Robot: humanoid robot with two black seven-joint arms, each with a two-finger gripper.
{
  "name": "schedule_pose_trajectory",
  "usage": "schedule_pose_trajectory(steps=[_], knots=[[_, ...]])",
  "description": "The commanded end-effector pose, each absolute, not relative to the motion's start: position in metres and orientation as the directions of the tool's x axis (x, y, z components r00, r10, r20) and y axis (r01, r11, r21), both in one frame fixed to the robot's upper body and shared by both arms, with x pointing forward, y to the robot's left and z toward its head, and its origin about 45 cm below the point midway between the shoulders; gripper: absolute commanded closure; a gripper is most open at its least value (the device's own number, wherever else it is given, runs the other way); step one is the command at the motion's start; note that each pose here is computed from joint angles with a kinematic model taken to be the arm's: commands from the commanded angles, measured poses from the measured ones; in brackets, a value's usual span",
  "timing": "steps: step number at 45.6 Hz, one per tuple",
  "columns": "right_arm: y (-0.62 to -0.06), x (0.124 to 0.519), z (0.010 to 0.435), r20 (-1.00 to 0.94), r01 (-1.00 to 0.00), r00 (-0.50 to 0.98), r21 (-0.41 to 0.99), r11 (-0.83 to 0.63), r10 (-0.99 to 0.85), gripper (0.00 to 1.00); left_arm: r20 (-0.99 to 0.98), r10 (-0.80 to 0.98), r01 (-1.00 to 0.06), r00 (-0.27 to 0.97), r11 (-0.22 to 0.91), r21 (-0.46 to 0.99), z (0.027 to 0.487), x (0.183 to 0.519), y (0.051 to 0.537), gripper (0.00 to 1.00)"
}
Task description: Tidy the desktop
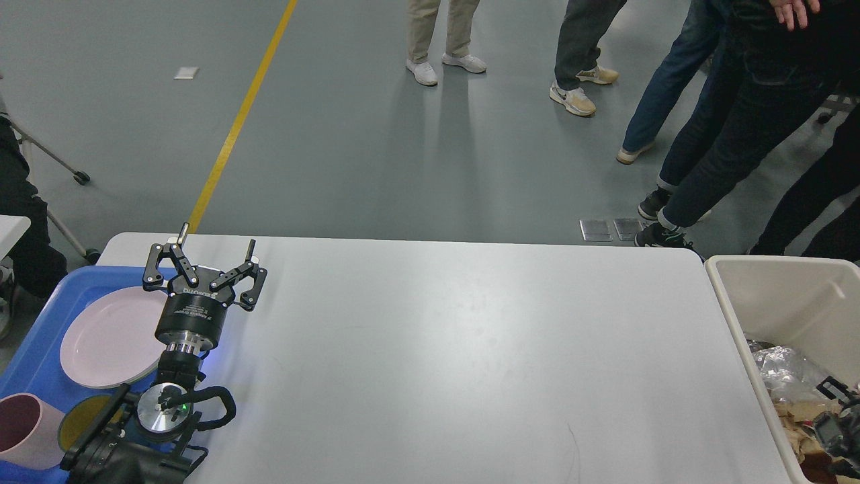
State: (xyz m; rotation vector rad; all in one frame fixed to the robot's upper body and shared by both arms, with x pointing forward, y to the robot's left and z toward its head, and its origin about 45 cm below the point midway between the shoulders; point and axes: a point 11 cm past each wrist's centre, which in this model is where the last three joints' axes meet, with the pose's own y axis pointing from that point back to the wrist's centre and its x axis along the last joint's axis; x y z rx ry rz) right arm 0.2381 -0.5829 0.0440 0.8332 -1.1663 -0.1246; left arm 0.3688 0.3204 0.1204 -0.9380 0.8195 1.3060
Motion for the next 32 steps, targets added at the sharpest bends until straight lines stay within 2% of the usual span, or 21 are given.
schedule_pose_trajectory(steps=[1, 10, 18, 24, 29, 32], knots=[[-0.584, 0.238, 0.045, 0.763, -0.323, 0.419, 0.632, 0.704, -0.492, 0.0, -0.905, 0.413, -0.995, 0.101, 0.022, -0.101, 0.12, 0.369, 0.32, 0.03], [-0.588, 0.252, 0.057, 0.784, -0.342, 0.372, 0.614, 0.711, -0.497, 0.0, -0.905, 0.413, -0.995, 0.101, 0.022, -0.101, 0.12, 0.369, 0.32, 0.03], [-0.6, 0.292, 0.101, 0.757, -0.384, 0.026, 0.611, 0.693, -0.653, 0.0, -0.905, 0.413, -0.995, 0.101, 0.022, -0.101, 0.12, 0.369, 0.32, 0.03], [-0.593, 0.332, 0.135, 0.575, -0.466, -0.246, 0.636, 0.616, -0.78, 0.0, -0.905, 0.413, -0.995, 0.101, 0.022, -0.101, 0.12, 0.369, 0.32, 0.03], [-0.577, 0.351, 0.148, 0.307, -0.55, -0.404, 0.672, 0.497, -0.862, 0.0, -0.905, 0.413, -0.995, 0.101, 0.022, -0.101, 0.12, 0.369, 0.32, 0.03], [-0.567, 0.369, 0.171, 0.093, -0.643, -0.467, 0.646, 0.41, -0.879, 0.0, -0.905, 0.413, -0.995, 0.101, 0.022, -0.101, 0.12, 0.369, 0.32, 0.03]])
